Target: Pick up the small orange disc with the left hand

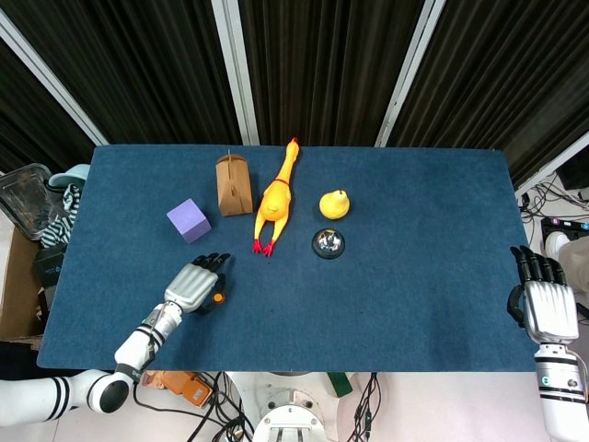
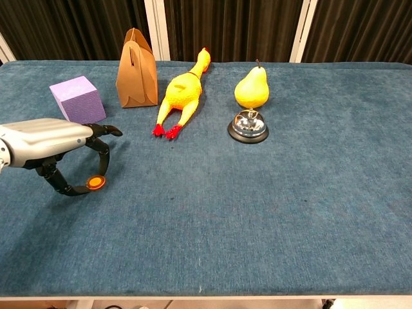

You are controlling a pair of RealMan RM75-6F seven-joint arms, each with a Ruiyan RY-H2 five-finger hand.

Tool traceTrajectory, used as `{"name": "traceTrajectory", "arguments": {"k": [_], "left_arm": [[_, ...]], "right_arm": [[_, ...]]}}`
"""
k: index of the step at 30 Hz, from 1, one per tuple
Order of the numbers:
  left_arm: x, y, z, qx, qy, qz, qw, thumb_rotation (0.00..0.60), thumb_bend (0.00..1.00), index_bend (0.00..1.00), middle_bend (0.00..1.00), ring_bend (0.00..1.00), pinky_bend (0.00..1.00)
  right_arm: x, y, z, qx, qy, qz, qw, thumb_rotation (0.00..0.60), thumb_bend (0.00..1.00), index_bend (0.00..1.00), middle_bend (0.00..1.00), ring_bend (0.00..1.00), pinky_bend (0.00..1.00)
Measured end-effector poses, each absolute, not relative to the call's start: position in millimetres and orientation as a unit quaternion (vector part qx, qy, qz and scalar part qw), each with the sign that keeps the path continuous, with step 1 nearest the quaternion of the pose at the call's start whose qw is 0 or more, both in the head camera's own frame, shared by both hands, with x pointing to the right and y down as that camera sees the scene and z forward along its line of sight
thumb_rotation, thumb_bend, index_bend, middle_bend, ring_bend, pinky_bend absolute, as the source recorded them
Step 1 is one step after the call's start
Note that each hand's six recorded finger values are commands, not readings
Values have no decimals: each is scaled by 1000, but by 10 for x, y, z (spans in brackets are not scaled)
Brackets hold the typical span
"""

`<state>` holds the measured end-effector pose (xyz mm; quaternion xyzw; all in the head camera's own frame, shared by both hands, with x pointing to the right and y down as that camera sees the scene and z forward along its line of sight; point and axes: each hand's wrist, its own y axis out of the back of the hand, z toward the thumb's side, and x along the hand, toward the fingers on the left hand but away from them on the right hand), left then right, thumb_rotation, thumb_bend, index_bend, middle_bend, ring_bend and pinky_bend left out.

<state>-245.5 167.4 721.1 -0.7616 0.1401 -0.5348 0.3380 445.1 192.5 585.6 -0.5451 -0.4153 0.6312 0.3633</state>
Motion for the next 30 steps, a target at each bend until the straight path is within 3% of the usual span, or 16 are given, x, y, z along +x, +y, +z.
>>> {"name": "traceTrajectory", "arguments": {"k": [8, 15, 30], "left_arm": [[-2478, 1606, 7140, -758, 147, -535, 344, 600, 328, 515, 0, 0, 130], [-2558, 1342, 6869, -740, 159, -535, 377, 600, 328, 517, 0, 0, 130], [-3022, 315, 5660, -625, 181, -587, 482, 600, 324, 517, 0, 0, 130]], "right_arm": [[4453, 1925, 5859, -546, -417, 631, 361, 600, 923, 151, 145, 172, 154], [4463, 1926, 5856, -546, -419, 631, 359, 600, 923, 151, 146, 172, 154], [4451, 1932, 5849, -547, -419, 630, 358, 600, 922, 151, 146, 171, 154]]}}
